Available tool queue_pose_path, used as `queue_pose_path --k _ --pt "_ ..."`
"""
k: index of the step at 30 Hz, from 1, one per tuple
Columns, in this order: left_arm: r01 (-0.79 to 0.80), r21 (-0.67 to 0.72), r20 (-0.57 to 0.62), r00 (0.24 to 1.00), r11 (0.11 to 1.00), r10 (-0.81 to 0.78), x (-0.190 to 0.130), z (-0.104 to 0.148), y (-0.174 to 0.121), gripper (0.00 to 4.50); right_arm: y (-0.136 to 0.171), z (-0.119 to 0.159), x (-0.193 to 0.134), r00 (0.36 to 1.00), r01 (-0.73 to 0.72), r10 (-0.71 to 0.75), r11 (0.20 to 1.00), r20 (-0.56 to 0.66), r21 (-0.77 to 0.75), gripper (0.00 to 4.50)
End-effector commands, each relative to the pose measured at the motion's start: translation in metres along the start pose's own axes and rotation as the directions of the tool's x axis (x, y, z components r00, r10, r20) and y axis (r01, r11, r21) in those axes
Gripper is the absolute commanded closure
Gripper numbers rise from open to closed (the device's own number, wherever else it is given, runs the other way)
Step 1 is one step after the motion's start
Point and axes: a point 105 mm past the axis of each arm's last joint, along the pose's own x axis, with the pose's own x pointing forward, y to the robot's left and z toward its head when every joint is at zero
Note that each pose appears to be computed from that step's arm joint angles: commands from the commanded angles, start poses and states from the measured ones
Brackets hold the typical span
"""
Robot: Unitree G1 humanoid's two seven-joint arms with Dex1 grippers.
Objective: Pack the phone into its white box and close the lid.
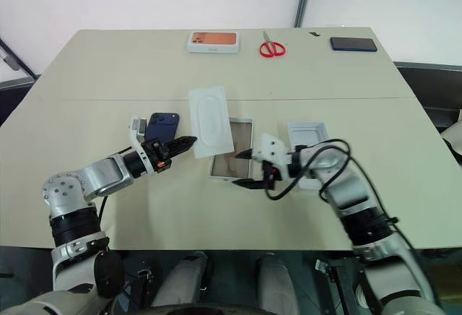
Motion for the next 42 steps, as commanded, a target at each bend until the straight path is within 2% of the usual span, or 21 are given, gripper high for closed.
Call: queue_pose_path --k 1,6,13,16,17,21,25,29,32,37,38,40,42 --pt "0.039 0.028 -0.037 0.999 0.999 -0.038 0.008 -0.005 -0.011 4.50 -0.010 0.007 -0.017 0.998 0.060 -0.058 0.997 0.040 -0.046 1.06" --pt "0.025 0.000 -0.132 0.991 1.000 -0.025 0.016 -0.022 -0.005 4.50 -0.026 0.002 -0.026 0.990 0.139 -0.137 0.988 0.033 -0.060 1.06" --pt "0.026 0.025 -0.131 0.991 0.999 -0.022 0.018 -0.019 -0.005 4.50 -0.023 0.005 -0.016 0.988 0.145 -0.140 0.987 0.062 -0.072 1.06" --pt "0.032 0.029 -0.140 0.990 0.999 -0.028 0.018 -0.021 -0.005 3.67 -0.024 0.005 -0.013 0.987 0.152 -0.147 0.985 0.067 -0.079 1.01" --pt "0.023 0.040 -0.144 0.989 0.999 -0.017 0.018 -0.021 -0.005 3.27 -0.025 0.005 -0.013 0.986 0.154 -0.149 0.985 0.069 -0.081 1.01" --pt "-0.014 0.086 -0.137 0.990 0.996 0.025 0.016 -0.016 0.000 1.29 -0.030 0.011 -0.011 0.983 0.168 -0.159 0.981 0.091 -0.093 1.01" --pt "-0.006 0.111 -0.083 0.996 0.994 0.016 0.014 -0.002 -0.004 1.29 -0.034 0.018 -0.007 0.977 0.182 -0.170 0.979 0.129 -0.090 1.01" --pt "-0.016 0.228 -0.010 1.000 0.974 0.019 0.008 0.016 -0.010 1.29 -0.038 0.036 0.007 0.959 0.206 -0.187 0.976 0.214 -0.073 1.01" --pt "-0.037 0.344 0.023 0.999 0.938 0.031 0.002 0.022 -0.013 1.25 -0.030 0.042 0.021 0.959 0.164 -0.145 0.985 0.245 -0.059 1.83" --pt "-0.075 0.594 0.047 0.997 0.801 0.059 -0.015 0.029 -0.010 1.25 -0.018 0.026 0.050 0.983 0.129 -0.110 0.984 0.148 -0.123 4.37" --pt "-0.079 0.625 0.045 0.997 0.776 0.066 -0.018 0.029 -0.008 1.25 -0.017 0.024 0.053 0.985 0.128 -0.111 0.983 0.135 -0.132 4.44" --pt "-0.086 0.642 0.116 0.993 0.762 0.015 -0.026 0.043 -0.011 1.25 -0.019 0.018 0.058 0.987 0.143 -0.131 0.979 0.093 -0.142 4.44" --pt "-0.118 0.713 0.143 0.989 0.691 0.021 -0.037 0.050 -0.008 1.25 -0.016 0.014 0.062 0.993 0.115 -0.107 0.979 0.058 -0.167 4.44"
